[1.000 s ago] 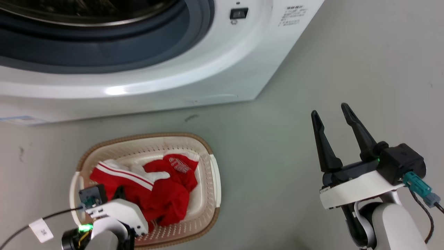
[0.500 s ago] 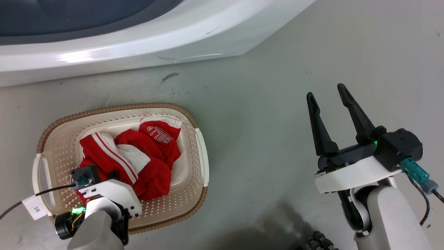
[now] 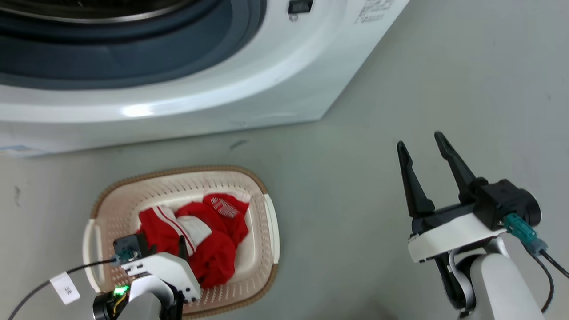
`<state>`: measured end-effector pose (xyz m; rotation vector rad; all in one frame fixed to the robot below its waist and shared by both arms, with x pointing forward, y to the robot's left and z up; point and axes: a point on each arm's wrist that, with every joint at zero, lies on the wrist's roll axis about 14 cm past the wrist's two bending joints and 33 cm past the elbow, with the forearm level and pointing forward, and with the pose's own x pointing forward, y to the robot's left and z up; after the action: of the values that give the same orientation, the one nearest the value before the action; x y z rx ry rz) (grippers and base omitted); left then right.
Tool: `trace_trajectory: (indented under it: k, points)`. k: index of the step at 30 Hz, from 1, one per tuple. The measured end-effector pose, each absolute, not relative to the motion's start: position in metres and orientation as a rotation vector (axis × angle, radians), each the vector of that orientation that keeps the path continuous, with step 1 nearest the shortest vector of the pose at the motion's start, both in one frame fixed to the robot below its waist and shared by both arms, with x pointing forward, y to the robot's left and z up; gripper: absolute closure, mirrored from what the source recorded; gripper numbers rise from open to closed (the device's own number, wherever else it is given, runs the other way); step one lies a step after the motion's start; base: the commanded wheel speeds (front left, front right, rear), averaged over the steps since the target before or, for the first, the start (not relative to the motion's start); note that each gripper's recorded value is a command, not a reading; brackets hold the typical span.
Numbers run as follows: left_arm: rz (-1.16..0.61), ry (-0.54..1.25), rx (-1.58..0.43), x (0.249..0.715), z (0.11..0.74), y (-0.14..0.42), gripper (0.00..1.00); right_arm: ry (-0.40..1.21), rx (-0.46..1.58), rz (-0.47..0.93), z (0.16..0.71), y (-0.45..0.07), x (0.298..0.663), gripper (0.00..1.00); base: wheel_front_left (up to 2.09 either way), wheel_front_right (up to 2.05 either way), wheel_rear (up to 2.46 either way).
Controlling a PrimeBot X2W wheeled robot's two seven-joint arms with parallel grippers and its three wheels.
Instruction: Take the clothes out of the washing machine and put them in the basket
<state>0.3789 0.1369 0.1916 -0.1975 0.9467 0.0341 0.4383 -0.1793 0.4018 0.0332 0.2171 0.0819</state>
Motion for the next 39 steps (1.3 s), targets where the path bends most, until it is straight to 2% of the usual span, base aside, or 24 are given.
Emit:
trace_trajectory:
  k: [5, 15, 25, 31, 39]
  points:
    - [0.0, 0.789, -0.211, 0.39, 0.24, 0.136, 0.0, 0.171, 0.021, 0.077, 0.431, -0.18, 0.423, 0.0, 0.0, 0.0, 0.0]
    - [-0.021, 0.348, -0.191, 0.426, 0.369, 0.15, 0.0, 0.052, 0.01, 0.087, 0.484, -0.174, 0.396, 0.0, 0.0, 0.0, 0.0]
    - [-0.065, -0.043, -0.091, 0.421, 0.496, 0.148, 0.0, -0.066, -0.002, 0.097, 0.528, -0.171, 0.374, 0.0, 0.0, 0.0, 0.0]
    - [-0.064, -0.172, -0.043, 0.403, 0.538, 0.151, 0.0, -0.096, -0.004, 0.103, 0.54, -0.168, 0.362, 0.0, 0.0, 0.0, 0.0]
    - [-0.061, -0.181, 0.005, 0.386, 0.539, 0.155, 0.0, -0.092, 0.001, 0.107, 0.54, -0.167, 0.354, 0.0, 0.0, 0.0, 0.0]
